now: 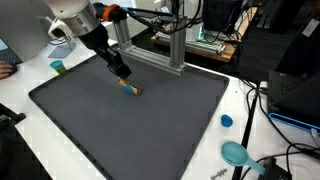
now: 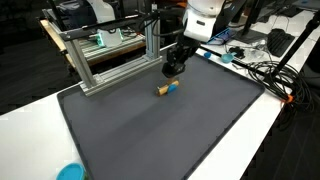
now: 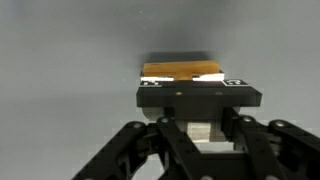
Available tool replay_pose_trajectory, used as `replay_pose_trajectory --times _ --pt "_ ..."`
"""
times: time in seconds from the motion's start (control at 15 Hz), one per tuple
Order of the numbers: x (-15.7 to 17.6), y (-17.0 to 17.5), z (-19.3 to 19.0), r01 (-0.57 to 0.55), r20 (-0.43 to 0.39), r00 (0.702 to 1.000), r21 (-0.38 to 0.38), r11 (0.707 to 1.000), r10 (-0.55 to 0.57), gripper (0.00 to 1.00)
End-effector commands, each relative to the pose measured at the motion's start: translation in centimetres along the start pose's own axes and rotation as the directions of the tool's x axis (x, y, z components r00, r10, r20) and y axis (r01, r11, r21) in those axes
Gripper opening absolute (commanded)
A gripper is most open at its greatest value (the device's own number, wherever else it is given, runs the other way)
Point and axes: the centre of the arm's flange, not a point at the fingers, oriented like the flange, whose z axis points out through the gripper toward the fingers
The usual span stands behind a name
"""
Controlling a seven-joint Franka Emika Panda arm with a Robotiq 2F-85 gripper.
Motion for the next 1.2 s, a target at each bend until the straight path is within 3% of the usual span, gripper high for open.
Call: replay_pose_trajectory --times 0.0,0.2,0.6,0.73,1.13 --pt "1.2 0.1 6.2 0.011 0.089 0.996 -0.009 1.000 -0.010 0.22" --pt "0.3 0.0 5.1 0.013 0.085 0.996 -0.013 1.000 -0.012 0.22" --pt "-0.7 -1.4 1.5 0.056 -0.086 0.995 -0.017 0.998 -0.058 0.22" --pt "-0.5 -1.7 1.6 0.055 -0.086 0.995 -0.025 0.998 -0.057 0.22" --pt "-1.2 -1.5 0.1 0.044 -0.195 0.980 0.038 0.998 -0.036 0.22"
